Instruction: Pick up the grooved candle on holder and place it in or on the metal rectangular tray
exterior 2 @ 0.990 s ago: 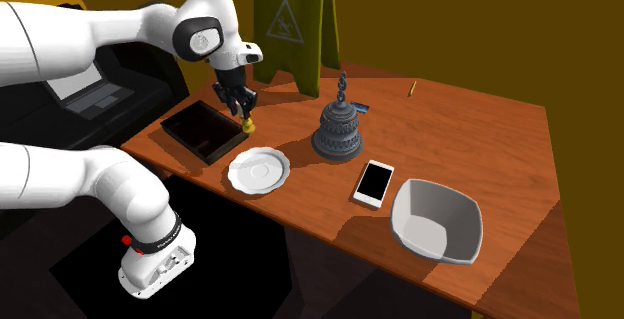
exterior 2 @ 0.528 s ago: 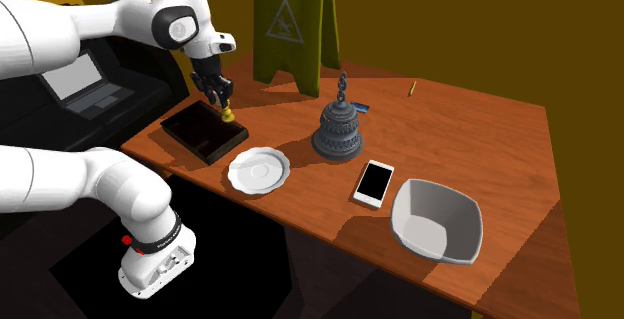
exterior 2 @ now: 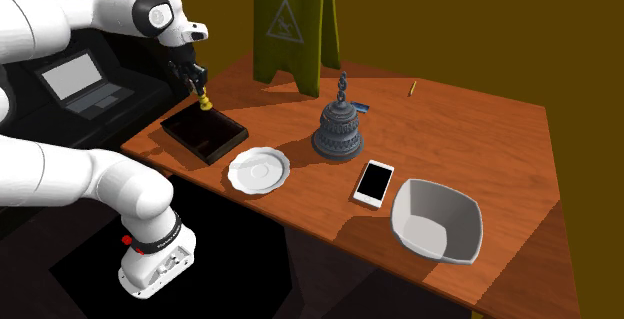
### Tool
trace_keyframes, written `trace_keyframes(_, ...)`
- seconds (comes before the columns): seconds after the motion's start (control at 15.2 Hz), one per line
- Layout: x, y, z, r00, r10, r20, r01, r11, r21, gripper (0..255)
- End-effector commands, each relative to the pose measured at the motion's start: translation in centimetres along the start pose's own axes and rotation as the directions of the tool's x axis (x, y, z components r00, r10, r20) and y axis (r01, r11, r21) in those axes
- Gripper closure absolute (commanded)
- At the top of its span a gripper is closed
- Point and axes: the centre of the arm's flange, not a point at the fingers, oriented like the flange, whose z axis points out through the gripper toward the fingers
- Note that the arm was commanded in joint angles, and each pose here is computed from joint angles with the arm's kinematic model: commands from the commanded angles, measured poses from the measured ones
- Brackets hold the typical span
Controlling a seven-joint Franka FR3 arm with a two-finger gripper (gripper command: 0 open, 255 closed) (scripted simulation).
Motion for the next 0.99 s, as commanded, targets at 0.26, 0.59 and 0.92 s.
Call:
trace_keyframes(0.26, 0.8, -5.1, 0.5, 1.0, 0.001, 0.0, -0.001, 1.0, 0.001, 255)
trace_keyframes(0.59, 0.8, -5.1, 3.2, 1.0, 0.001, 0.0, -0.001, 1.0, 0.001, 255)
trace_keyframes(0.92, 0.8, -5.1, 5.8, 1.0, 0.001, 0.0, -0.001, 1.0, 0.001, 255)
